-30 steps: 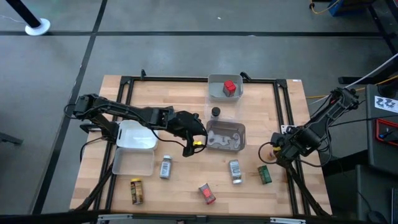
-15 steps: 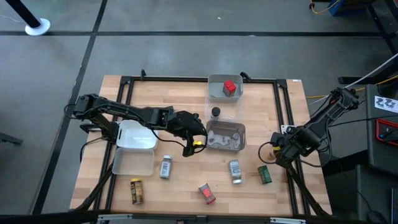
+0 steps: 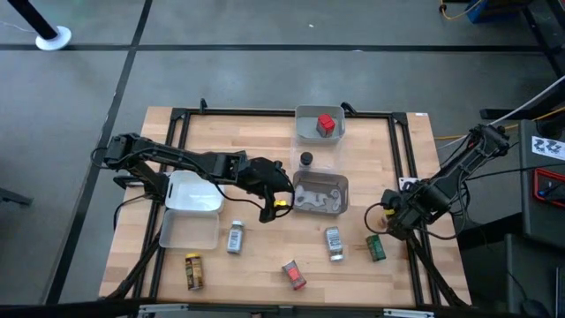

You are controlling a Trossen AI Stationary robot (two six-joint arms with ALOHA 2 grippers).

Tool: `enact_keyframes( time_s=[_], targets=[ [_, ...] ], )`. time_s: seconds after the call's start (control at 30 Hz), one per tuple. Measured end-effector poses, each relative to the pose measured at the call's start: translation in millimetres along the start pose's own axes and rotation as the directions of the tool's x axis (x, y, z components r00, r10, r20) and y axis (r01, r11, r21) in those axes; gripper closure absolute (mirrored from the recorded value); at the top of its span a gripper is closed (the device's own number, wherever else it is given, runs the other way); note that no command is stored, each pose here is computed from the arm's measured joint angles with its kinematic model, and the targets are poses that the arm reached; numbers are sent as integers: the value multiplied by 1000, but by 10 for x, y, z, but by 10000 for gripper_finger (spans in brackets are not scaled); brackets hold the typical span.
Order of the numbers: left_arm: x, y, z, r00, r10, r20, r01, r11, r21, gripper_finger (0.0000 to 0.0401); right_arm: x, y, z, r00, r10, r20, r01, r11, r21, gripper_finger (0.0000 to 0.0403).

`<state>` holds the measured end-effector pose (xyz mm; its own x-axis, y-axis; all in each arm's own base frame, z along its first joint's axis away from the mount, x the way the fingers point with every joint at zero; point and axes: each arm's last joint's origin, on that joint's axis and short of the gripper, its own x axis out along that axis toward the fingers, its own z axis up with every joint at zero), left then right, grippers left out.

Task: Sort spices by type
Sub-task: Put the orange seasoning bottle into the top transparent bin

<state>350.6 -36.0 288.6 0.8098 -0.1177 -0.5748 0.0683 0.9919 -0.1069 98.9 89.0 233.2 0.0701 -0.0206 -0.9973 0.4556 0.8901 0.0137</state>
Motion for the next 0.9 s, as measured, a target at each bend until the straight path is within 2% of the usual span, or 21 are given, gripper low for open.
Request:
enact_keyframes(
  time_s=[0.17, 0.3, 0.53, 0.77, 0.9],
  targets=[
    [0, 0, 0, 1000, 0, 0, 0, 1000, -5, 162, 33, -9, -1, 1000, -12, 10, 12, 999, 36, 155],
    [0, 0, -1, 1000, 0, -1, 0, 997, -73, 162, 86, -19, -11, 1000, -14, 1, 13, 999, 41, 191],
    [0, 0, -3, 1000, 0, -3, 0, 994, -106, 162, 68, 14, 3, 1000, 15, 13, -15, 999, 43, 194],
    [-56, 23, 26, 1000, 5, 14, -3, 995, -99, 162, -216, 109, 82, 987, 95, 130, -102, 994, 49, 192],
    [-77, 30, 41, 1000, 6, 24, -4, 995, -100, 162, -423, 138, 136, 962, 126, 243, -143, 988, 56, 193]
  ],
)
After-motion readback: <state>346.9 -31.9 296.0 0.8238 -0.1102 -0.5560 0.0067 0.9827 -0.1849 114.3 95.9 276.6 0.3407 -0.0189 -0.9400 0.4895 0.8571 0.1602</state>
